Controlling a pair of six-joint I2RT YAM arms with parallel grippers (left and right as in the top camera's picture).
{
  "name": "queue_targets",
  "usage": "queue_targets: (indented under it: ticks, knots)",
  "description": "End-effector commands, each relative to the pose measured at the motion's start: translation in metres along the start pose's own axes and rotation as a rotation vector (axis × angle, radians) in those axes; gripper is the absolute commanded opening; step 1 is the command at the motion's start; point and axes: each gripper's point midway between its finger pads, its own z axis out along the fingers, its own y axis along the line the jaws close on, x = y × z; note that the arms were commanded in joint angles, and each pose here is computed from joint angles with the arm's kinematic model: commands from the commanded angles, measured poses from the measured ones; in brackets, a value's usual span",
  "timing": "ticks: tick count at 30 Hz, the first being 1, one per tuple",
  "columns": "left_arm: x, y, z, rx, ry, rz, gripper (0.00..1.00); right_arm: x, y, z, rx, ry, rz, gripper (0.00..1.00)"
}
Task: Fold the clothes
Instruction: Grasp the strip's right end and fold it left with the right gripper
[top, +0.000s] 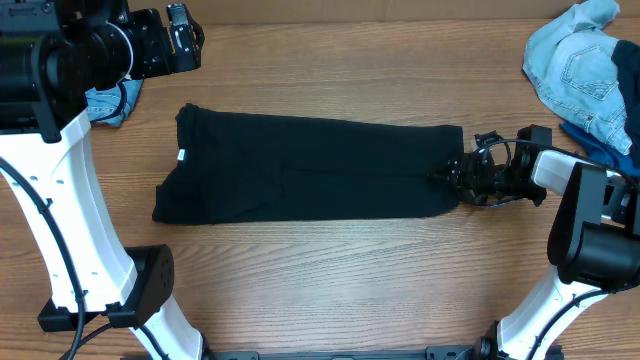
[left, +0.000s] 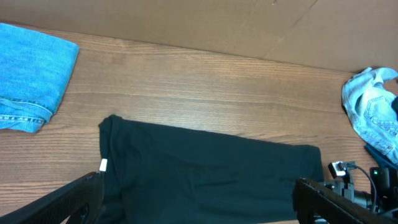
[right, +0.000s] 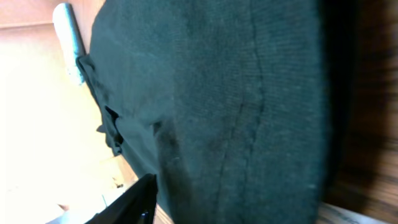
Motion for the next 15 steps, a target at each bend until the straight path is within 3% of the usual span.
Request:
queue_targets:
  ticks: [1,9,15]
  knots:
    - [0.000,-0.006,-0.008,0.018,-0.015,0.014,1.00,0.005,-0.030,0.001,0.178,0.003,0.014,0.43]
    - [0.000,-0.006,-0.008,0.018,-0.015,0.021,1.00,-0.004,0.038,-0.018,0.207,-0.085,-0.171,0.31]
    - [0.000,-0.006,-0.008,0.018,-0.015,0.021,1.00,0.010,0.078,-0.007,0.245,-0.072,-0.256,0.25]
